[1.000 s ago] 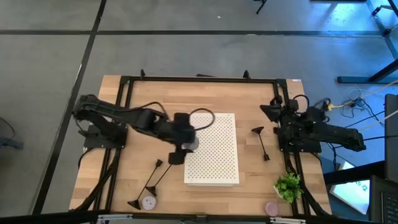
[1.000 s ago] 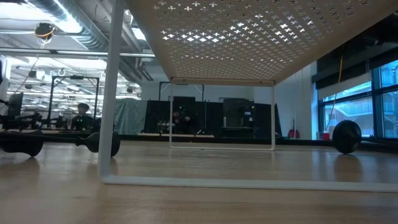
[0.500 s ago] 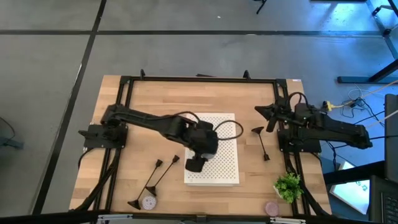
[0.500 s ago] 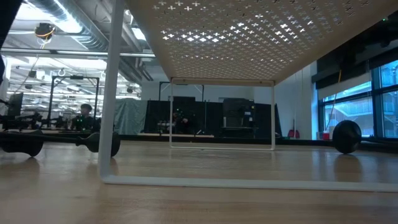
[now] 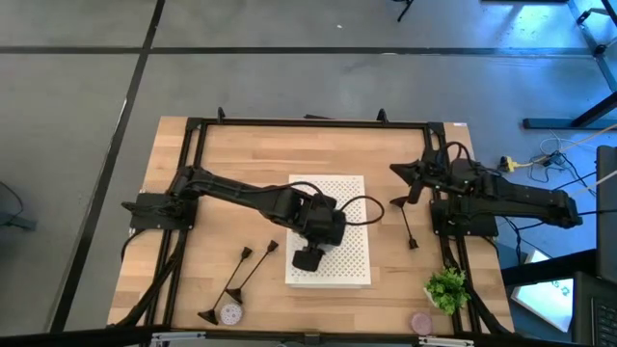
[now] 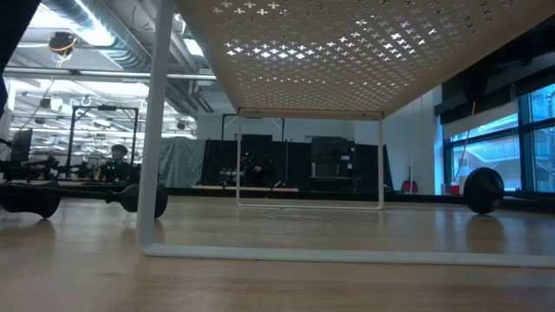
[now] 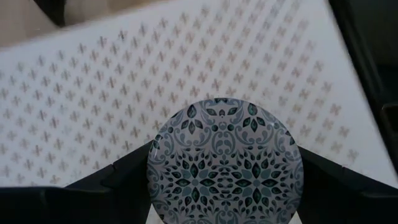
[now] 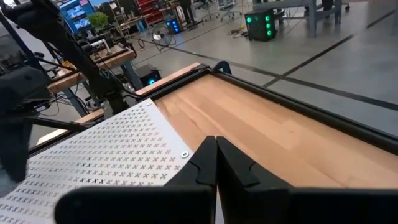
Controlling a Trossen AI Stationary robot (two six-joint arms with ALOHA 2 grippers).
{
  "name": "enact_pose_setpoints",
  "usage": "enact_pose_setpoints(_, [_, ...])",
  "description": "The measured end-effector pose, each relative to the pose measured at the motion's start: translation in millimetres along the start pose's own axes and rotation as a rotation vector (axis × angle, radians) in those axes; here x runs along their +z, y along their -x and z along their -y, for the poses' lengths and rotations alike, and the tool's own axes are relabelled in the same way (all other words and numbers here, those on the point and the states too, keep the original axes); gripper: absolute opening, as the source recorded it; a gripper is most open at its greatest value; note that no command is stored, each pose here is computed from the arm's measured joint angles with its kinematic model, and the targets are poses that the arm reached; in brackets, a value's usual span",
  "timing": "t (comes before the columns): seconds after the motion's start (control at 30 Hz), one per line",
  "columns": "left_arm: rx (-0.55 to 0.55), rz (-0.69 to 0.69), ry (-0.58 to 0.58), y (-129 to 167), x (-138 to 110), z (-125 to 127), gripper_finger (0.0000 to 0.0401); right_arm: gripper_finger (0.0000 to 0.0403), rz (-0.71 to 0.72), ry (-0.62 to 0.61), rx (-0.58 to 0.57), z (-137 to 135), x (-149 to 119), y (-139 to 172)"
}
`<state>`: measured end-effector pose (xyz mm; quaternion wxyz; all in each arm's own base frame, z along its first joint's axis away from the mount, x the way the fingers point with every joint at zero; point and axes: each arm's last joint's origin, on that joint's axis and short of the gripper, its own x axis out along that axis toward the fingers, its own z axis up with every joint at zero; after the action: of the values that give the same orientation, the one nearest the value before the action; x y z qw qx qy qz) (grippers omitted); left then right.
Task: Pick & Place candle stick holders
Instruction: Put the blue scented candle on the shelf
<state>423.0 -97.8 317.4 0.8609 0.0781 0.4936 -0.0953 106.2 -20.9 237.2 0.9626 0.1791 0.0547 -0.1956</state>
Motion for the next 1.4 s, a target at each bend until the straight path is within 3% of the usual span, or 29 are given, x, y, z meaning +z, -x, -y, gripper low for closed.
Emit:
enact_pose_setpoints(0.5, [-0.014,0.021,-0.018,-4.6,2.7,0.5,0.0293,0.0001,-0.021,0.005,-0.008,-1.7,-1.3,-8.4])
enact_pose_setpoints(0.7, [-0.013,-0.029,-0.027,-22.2,0.1,0.9,0.0293,0.0001,-0.019,0.005,-0.006,-1.8,-1.1,-8.4])
enact_pose_setpoints(0.97, [0.009,-0.041,-0.041,-20.9,-1.0,3.5,0.0293,0.0001,-0.02,0.005,-0.004,-1.8,-1.2,-8.4])
enact_pose_setpoints(1.4, [0.048,-0.056,-0.053,-19.3,-2.4,7.0,0.0332,0.0001,-0.02,0.006,-0.005,-1.8,-1.2,-8.4])
